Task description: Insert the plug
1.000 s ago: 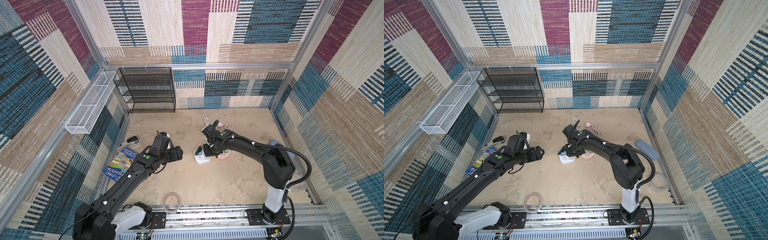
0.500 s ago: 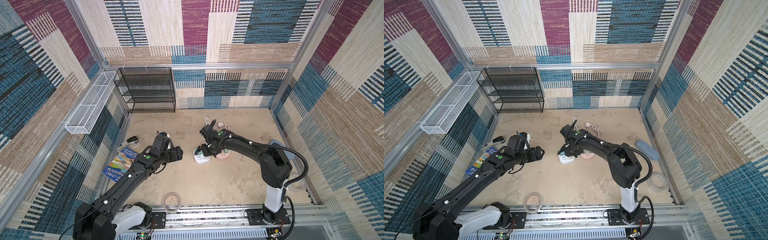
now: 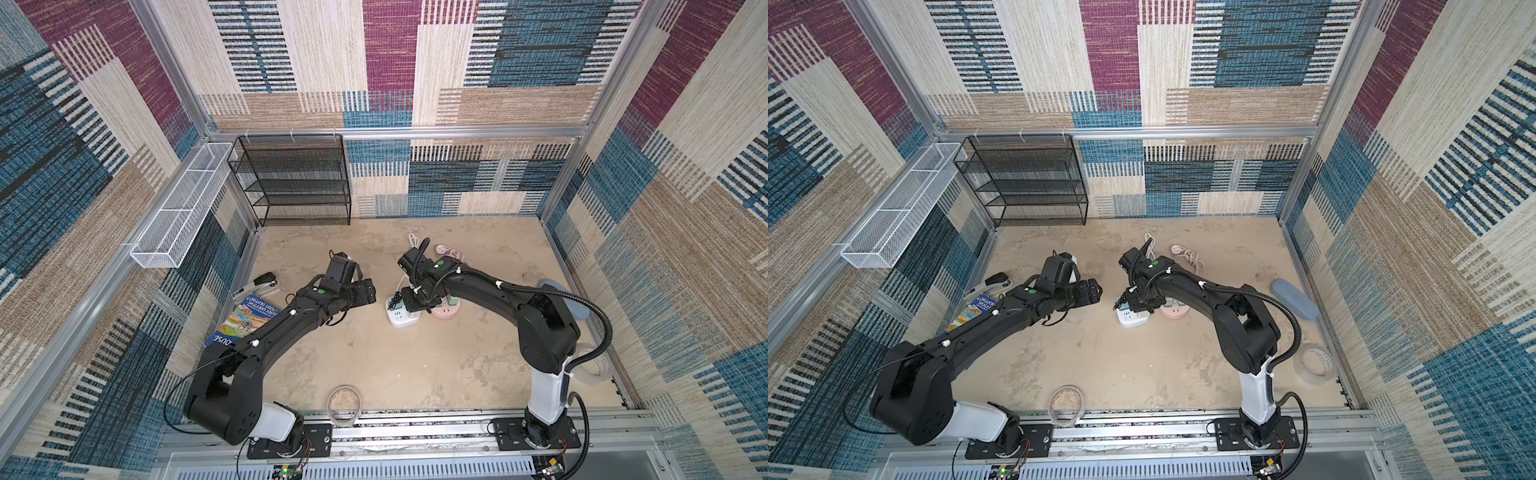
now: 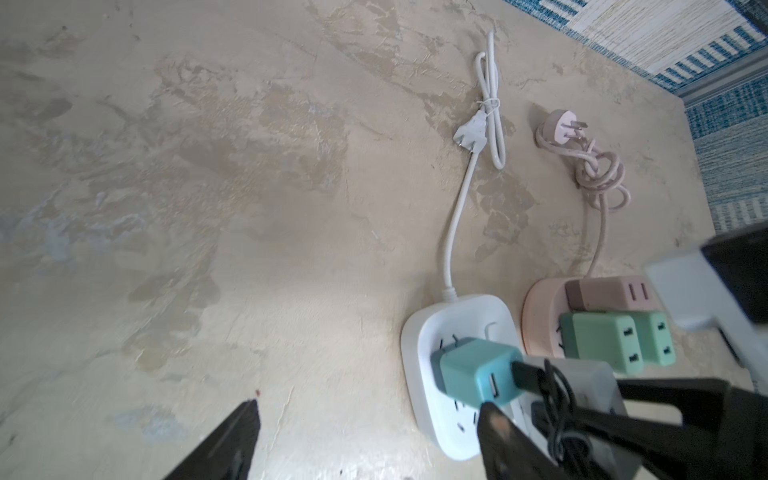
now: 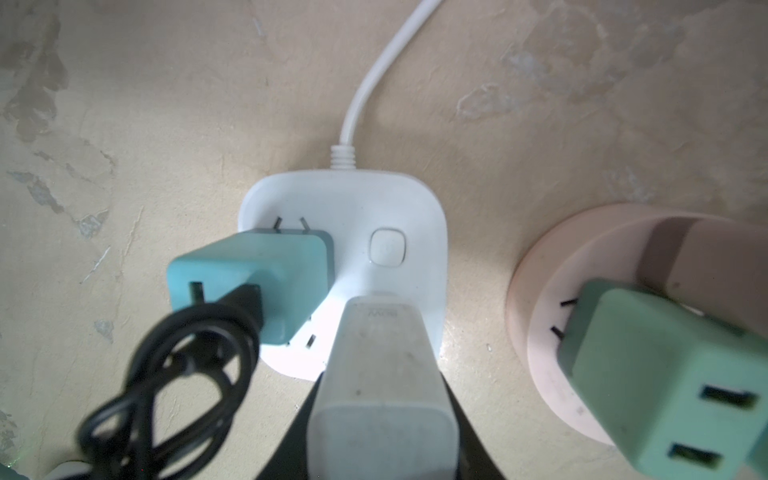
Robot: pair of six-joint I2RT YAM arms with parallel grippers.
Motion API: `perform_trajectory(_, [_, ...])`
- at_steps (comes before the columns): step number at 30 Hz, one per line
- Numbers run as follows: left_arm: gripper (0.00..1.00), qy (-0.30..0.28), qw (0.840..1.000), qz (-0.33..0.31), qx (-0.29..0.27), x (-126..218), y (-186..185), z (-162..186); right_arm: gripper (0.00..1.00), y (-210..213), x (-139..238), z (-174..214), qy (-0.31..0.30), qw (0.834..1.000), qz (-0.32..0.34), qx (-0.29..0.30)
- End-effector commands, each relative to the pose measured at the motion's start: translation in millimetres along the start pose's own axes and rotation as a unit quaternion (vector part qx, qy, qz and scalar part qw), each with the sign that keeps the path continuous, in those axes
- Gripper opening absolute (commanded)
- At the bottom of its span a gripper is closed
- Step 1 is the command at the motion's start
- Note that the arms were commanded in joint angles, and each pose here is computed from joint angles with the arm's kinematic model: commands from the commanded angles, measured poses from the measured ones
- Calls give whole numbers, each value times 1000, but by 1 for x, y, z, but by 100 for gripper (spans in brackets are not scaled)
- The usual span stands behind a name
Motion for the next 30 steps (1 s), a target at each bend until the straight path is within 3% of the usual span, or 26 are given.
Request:
perform_trajectory(1, [86, -4, 999, 30, -16, -16, -13, -14, 0, 0, 0, 3, 10, 1000, -3, 4])
perform_trajectory(13, [74, 102, 990, 96, -19, -81, -22, 12, 0, 1, -6, 1, 10, 1000, -3, 14])
perform_trajectory(30, [70, 151, 978, 135, -50, -91, -30, 54, 0, -5, -23, 15, 22, 999, -7, 22])
Point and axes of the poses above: each gripper's point midway between its finger pads, its own x axis back along the fingers, its own y axis along the line the jaws close on, z = x × y, the point moved 8 cm from there along x, back along the fingers, and after that the axes turned 1 degree about x, right-handed, at the moved point
